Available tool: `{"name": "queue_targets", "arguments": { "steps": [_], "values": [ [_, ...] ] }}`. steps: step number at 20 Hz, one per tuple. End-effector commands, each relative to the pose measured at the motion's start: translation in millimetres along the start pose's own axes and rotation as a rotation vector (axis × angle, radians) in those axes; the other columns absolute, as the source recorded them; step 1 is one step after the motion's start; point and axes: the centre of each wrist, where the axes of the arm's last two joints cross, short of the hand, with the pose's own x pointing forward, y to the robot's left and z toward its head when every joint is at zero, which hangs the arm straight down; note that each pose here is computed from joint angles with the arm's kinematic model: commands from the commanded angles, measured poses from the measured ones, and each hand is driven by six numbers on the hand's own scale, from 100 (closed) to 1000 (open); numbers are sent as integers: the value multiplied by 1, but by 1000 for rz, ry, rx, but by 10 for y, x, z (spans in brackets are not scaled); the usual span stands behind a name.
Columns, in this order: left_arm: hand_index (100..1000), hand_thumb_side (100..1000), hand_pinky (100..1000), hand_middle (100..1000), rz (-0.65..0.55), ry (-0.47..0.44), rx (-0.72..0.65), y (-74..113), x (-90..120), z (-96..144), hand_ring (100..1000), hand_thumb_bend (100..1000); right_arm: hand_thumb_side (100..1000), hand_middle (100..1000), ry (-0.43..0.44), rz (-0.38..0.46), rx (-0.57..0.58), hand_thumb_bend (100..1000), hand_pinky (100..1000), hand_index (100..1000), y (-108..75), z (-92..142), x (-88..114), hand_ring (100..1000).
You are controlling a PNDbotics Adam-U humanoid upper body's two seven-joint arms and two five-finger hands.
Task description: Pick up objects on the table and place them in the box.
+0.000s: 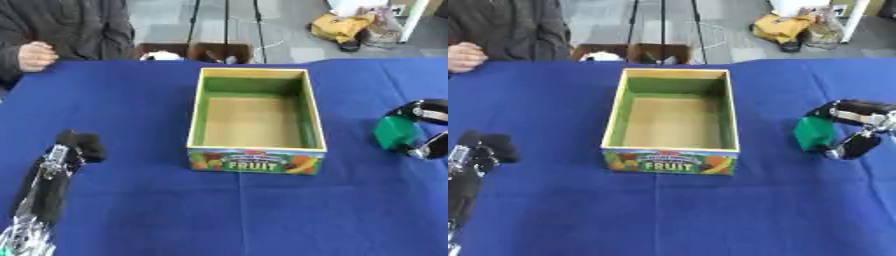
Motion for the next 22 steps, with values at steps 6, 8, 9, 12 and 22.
{"name": "queue_targets", "arguments": {
  "steps": [6, 8, 9, 12, 22],
  "values": [
    [718, 1000, 687, 561, -16, -22, 3, 56, 58, -23, 595, 399, 121, 268, -23, 15, -167, 100, 692, 309, -298, 109, 33, 541],
    [718, 1000, 687, 561, -17, -22, 2, 57, 59, -23, 595, 400, 115, 266, -40, 11, -213, 100, 688, 311, -348, 102, 77, 535],
    [718, 1000, 687, 561, -18, -22, 3, 58, 59, -23, 595, 400, 110, 265, -47, 8, -234, 100, 688, 310, -370, 96, 98, 532],
    [718, 1000, 687, 561, -19, -21, 2, 61, 59, -22, 594, 399, 100, 263, -69, -5, -293, 100, 691, 311, -462, 63, 166, 525],
    [718, 1000, 687, 561, -20, -18, -4, 58, 54, -19, 594, 400, 100, 275, -196, 6, -372, 100, 704, 327, -835, -235, 589, 528]
  ]
}}
